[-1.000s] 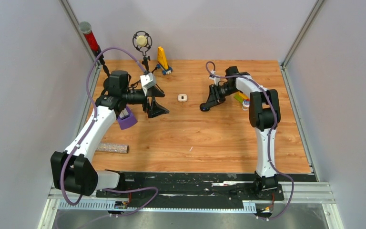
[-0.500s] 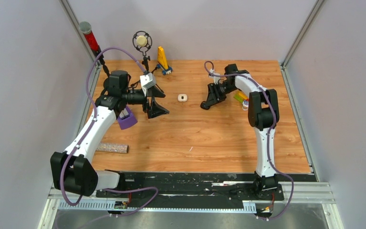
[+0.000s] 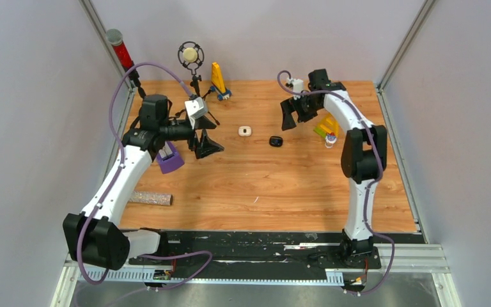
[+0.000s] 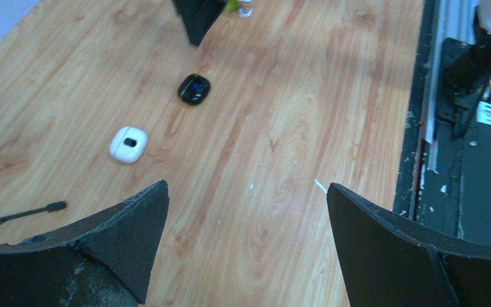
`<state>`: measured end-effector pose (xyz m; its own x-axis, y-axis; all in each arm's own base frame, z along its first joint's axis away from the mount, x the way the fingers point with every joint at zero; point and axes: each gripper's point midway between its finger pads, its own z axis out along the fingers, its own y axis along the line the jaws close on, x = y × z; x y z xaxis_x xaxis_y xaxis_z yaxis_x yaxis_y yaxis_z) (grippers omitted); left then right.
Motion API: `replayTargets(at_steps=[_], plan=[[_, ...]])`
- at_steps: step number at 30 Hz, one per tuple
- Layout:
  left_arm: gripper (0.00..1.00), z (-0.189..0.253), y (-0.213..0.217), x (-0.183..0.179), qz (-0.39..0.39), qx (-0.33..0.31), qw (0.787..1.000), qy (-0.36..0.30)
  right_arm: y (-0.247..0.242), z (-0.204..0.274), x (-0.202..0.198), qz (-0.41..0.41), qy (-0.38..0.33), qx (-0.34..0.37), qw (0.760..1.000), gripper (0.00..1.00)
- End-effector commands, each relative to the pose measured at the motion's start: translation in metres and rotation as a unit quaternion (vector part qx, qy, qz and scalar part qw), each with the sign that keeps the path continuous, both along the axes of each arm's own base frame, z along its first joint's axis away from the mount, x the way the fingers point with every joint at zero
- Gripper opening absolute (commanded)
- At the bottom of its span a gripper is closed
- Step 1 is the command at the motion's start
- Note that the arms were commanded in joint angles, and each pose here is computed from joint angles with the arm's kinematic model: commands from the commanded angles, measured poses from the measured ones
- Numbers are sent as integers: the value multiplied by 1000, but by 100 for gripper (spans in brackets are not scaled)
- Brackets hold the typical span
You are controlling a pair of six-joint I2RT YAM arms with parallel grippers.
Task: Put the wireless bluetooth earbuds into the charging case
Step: Place the charging case at the center of the board, then reset both arms
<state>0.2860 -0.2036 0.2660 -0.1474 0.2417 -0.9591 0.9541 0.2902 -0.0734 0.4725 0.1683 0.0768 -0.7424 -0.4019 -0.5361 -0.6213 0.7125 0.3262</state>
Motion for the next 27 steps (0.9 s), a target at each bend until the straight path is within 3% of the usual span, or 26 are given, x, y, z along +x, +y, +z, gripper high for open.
replayTargets(at_steps=[1,8,12,13,15,21,27], plan=[[100,39,22,1,48,44,995,-77,-18,143,-14,-21,-175,-43,983,100],[100,82,85,10,257,108,953,-117,-61,271,-103,-94,-382,-41,919,100],[100,100,121,2,368,109,914,-130,-76,323,-176,-120,-495,10,860,100],[100,103,132,2,402,107,900,-127,-83,346,-205,-132,-539,32,831,100],[100,111,145,-5,438,100,883,-140,-91,357,-242,-146,-568,57,808,100],[100,120,172,-31,497,82,846,-175,-126,365,-296,-230,-584,64,776,100],[100,89,168,-31,492,77,852,-161,-135,342,-291,-234,-587,26,775,100]])
